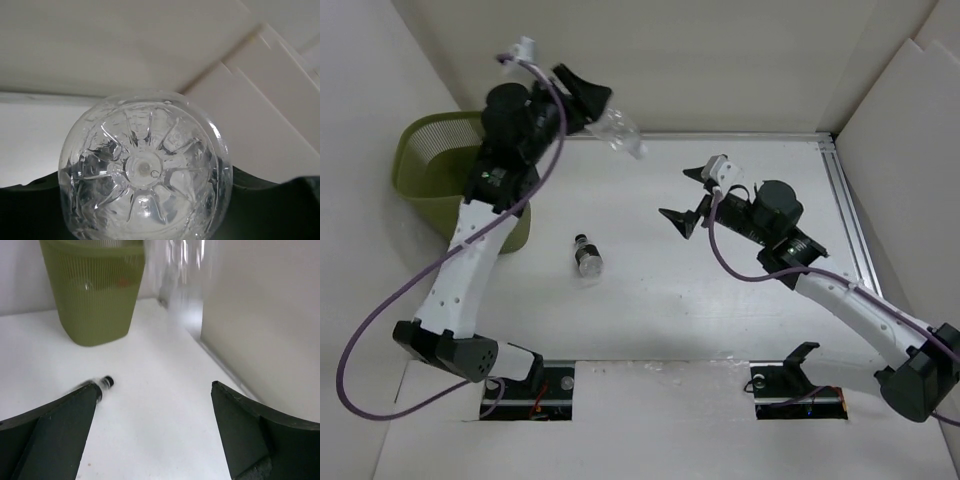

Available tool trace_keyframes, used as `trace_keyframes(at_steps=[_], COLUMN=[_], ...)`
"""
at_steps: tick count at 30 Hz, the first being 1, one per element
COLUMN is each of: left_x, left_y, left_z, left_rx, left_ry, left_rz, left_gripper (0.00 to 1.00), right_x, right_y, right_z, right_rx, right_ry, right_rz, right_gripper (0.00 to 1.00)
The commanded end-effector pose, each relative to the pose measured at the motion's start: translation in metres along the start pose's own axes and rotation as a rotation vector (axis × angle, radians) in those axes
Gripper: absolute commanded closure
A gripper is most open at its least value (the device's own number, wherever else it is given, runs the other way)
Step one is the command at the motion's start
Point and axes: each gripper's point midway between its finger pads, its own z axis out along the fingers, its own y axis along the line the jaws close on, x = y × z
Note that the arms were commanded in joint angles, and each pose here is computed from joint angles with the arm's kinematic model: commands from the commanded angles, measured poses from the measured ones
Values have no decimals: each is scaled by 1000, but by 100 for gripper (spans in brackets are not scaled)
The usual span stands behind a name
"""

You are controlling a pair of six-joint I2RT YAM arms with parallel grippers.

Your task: Put the plastic bottles in the bin

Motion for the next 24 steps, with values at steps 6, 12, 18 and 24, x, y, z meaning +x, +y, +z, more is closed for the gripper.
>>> trace_keyframes(at_steps=[6, 12, 18, 24], left_x=[-166, -202, -197, -177], left_y=[117, 246, 293, 322], left_z=[-115, -207, -205, -189], left_rx=[-581, -979, -1010, -1000], left_ry=[-484, -542, -466, -390], left_rz=[18, -60, -115, -155], left_gripper=[100, 100, 87, 0], right_x=[97, 126, 133, 133], right_y=[22, 70, 101, 119], right_z=[18, 35, 43, 44], right_rx=[-24, -115, -184, -193], right_ry=[204, 274, 291, 300], right_rz=[16, 7, -12, -9], right_gripper=[0, 0, 0, 0])
